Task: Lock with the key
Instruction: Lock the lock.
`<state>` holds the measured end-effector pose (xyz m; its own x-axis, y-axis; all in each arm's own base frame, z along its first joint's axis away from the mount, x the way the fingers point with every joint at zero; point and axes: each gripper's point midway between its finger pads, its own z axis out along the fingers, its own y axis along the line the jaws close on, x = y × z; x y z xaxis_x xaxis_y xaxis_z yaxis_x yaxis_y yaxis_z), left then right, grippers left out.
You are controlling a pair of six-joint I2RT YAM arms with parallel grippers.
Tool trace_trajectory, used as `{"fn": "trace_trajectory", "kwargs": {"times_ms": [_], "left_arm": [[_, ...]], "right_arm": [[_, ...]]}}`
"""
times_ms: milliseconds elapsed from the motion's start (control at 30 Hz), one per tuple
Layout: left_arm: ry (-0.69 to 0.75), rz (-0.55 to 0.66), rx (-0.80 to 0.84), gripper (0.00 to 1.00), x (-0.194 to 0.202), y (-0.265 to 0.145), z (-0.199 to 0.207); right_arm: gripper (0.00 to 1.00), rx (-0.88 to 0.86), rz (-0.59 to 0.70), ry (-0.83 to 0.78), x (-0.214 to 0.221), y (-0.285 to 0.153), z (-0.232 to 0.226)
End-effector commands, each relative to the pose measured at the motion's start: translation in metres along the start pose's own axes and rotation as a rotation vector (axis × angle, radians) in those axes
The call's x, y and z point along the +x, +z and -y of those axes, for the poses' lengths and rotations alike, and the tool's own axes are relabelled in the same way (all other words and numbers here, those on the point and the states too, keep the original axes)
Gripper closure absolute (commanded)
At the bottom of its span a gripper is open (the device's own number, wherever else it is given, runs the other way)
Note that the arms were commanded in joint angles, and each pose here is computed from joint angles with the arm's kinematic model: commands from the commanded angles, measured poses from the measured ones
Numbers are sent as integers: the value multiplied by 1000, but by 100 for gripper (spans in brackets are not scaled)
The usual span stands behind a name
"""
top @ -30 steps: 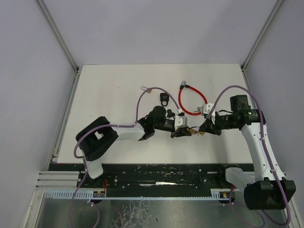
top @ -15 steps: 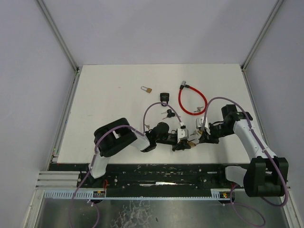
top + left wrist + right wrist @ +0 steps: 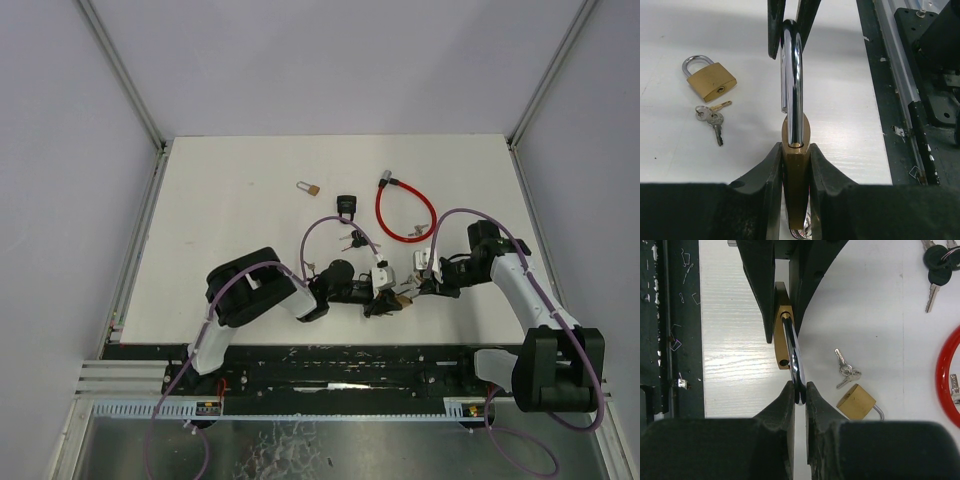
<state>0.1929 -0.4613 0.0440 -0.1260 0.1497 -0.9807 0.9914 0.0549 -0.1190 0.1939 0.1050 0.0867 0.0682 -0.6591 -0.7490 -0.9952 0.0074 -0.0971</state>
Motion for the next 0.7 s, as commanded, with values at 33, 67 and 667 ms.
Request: {"fn": "trace_trajectory", "kwargs": {"times_ms": [33,67,667], "left_arm": [[79,91,-33,100,-22,7,-5],[79,88,-36,100,-22,7,-5],[87,94,-26,100,-23,5,-2]], "right_arm": [[89,0,-20,-32,4,1,1],[85,3,-18,-36,3,0,2],[71,15,-25,-144,-16,-19,3]]}}
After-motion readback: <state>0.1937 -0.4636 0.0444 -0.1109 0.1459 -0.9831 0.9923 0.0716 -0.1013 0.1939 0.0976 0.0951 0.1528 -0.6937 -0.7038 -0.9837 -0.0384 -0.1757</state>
